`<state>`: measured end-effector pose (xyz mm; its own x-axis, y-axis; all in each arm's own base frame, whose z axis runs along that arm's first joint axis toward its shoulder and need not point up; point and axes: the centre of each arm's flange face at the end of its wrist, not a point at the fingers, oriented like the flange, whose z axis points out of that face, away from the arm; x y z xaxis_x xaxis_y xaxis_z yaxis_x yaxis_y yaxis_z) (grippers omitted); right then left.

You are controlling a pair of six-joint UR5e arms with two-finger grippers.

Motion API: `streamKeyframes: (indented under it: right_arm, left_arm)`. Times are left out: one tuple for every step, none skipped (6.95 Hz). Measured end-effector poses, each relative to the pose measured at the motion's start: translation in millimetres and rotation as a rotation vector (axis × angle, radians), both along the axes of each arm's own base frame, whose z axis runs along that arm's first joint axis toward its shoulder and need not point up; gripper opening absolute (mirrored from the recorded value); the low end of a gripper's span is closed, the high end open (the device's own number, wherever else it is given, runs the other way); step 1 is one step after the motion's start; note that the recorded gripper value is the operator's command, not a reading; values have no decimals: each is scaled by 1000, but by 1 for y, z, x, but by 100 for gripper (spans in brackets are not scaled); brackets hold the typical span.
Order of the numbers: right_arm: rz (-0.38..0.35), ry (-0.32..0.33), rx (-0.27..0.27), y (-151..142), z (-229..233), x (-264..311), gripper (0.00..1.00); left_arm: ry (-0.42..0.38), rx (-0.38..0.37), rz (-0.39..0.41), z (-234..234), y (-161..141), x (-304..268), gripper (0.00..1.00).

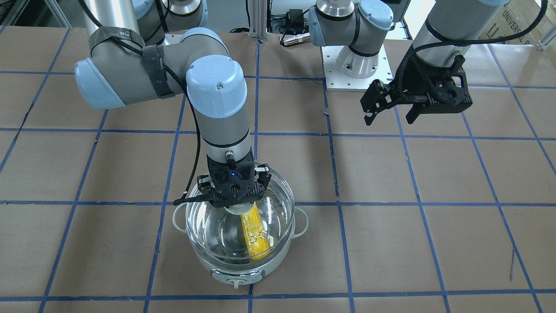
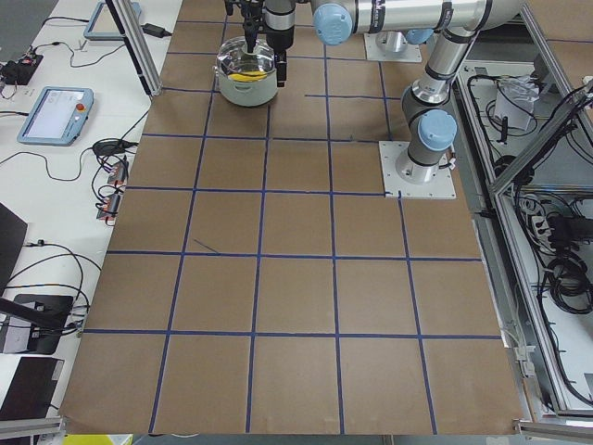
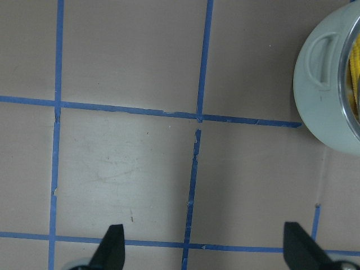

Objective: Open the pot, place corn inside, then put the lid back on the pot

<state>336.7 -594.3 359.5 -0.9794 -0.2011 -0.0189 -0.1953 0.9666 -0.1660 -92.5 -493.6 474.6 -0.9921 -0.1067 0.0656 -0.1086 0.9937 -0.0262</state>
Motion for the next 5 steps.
streamKeyframes:
  right_arm:
    - [4,2,6,0,-4,2,53]
    - [7,4,9,-1,-7,3,53]
    - [12,7,11,-2,-8,3,53]
    - [14,8,12,-2,-9,2,53]
    - [14,7,13,-3,-10,1,53]
  left_arm:
    - [0,-2,0,1,0,0,100]
    - [0,-5,0,2,0,0,100]
    - [-1,-8,0,4,0,0,100]
    - [-1,-10,0,4,1,0,100]
    - [-1,-9,0,4,1,0,100]
